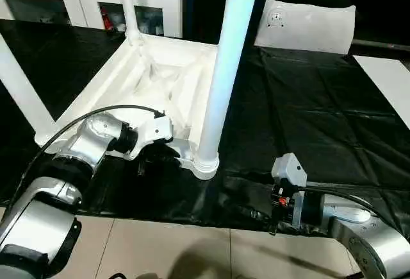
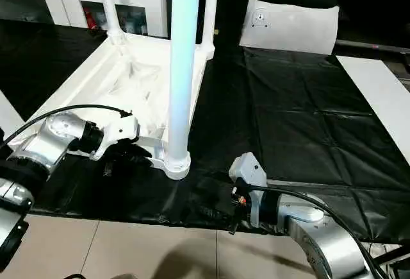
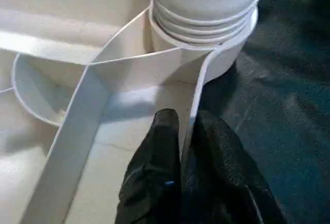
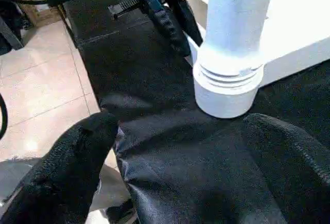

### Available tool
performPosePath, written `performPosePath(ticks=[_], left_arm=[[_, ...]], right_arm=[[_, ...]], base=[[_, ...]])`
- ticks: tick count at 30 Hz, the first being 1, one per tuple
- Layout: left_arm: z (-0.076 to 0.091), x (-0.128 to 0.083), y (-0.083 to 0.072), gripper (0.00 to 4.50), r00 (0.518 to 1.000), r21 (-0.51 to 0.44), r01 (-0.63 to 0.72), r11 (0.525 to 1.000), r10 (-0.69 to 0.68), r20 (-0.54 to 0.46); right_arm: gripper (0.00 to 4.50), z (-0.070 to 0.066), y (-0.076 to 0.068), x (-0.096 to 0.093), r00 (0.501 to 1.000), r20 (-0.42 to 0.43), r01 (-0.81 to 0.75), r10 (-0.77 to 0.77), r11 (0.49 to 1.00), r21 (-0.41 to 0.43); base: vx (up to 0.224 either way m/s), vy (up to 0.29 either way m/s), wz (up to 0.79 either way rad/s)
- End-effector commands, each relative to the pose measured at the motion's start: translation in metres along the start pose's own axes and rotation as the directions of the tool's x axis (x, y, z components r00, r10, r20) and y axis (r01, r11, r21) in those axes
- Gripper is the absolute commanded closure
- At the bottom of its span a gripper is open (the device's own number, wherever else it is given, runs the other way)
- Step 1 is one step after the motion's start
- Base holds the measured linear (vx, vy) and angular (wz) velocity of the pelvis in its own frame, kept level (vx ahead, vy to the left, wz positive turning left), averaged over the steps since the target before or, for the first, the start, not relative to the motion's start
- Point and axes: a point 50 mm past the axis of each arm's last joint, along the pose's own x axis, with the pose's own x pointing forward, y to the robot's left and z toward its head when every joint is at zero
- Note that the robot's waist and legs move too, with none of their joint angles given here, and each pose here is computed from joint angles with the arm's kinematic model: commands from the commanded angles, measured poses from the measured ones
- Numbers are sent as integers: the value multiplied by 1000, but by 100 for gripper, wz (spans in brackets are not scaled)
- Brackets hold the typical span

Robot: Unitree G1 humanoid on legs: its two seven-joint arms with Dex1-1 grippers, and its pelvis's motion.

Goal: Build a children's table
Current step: Move to table, then rotate leg to tighten

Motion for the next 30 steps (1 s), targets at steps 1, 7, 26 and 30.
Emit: performPosePath(ticks=[1, 7, 26, 30], left_arm=[[1, -1, 1, 423, 999, -50, 14, 999, -12, 40], [9, 9, -7, 449, 990, -55, 81, 995, -74, 123], [10, 25, -37, 450, 968, 123, 247, 961, -251, 22], [12, 26, -37, 450, 963, 143, 266, 953, -270, 9]], right_arm=[[0, 5, -4, -2, 1000, 10, 10, -10, 1000, -14], [0, 11, -14, 2, 998, 31, 53, -52, 998, -45], [114, 23, -41, 16, 975, 1, -223, 223, 972, -74], [145, 27, -43, 22, 966, -5, -258, 258, 962, -87]], base=[[0, 0, 0], [0, 0, 0], [0, 0, 0], [0, 0, 0]])
